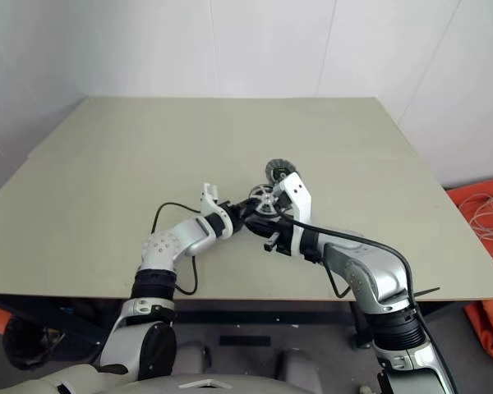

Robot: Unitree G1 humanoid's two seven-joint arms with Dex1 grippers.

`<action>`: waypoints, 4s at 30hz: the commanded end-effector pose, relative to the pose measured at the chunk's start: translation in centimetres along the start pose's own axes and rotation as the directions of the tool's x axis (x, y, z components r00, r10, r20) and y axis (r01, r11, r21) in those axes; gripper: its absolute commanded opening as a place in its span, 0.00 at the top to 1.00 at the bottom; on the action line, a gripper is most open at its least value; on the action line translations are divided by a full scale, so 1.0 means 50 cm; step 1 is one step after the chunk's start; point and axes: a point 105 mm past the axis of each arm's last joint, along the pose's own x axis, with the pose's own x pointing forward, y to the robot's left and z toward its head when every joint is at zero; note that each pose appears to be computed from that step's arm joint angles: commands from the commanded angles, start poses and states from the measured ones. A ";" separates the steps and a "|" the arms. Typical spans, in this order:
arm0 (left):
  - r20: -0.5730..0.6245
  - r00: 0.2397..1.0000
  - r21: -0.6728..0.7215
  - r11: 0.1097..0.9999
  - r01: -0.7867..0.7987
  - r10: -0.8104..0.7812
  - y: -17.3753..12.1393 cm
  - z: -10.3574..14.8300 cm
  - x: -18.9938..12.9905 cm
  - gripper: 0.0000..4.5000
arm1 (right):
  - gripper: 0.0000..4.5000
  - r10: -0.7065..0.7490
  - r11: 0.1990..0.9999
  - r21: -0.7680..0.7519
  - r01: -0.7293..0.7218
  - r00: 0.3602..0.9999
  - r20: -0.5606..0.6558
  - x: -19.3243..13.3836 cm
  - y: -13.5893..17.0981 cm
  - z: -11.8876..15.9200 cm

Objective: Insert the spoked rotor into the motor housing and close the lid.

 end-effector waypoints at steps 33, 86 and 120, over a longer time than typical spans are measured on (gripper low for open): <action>-0.047 0.977 0.048 0.977 0.208 -0.206 -0.138 -0.023 0.052 0.55 | 1.00 0.023 0.999 -0.045 -0.020 0.998 0.060 0.000 0.021 0.034; 0.247 0.922 0.714 0.699 0.035 -0.299 -0.057 0.084 -0.205 0.99 | 1.00 -0.165 0.981 -0.089 0.174 0.981 0.100 0.008 -0.061 0.058; 0.132 0.953 0.675 0.729 0.116 -0.274 -0.041 0.028 -0.187 0.99 | 1.00 -0.541 0.835 -0.162 0.526 0.838 -0.068 -0.041 -0.211 -0.005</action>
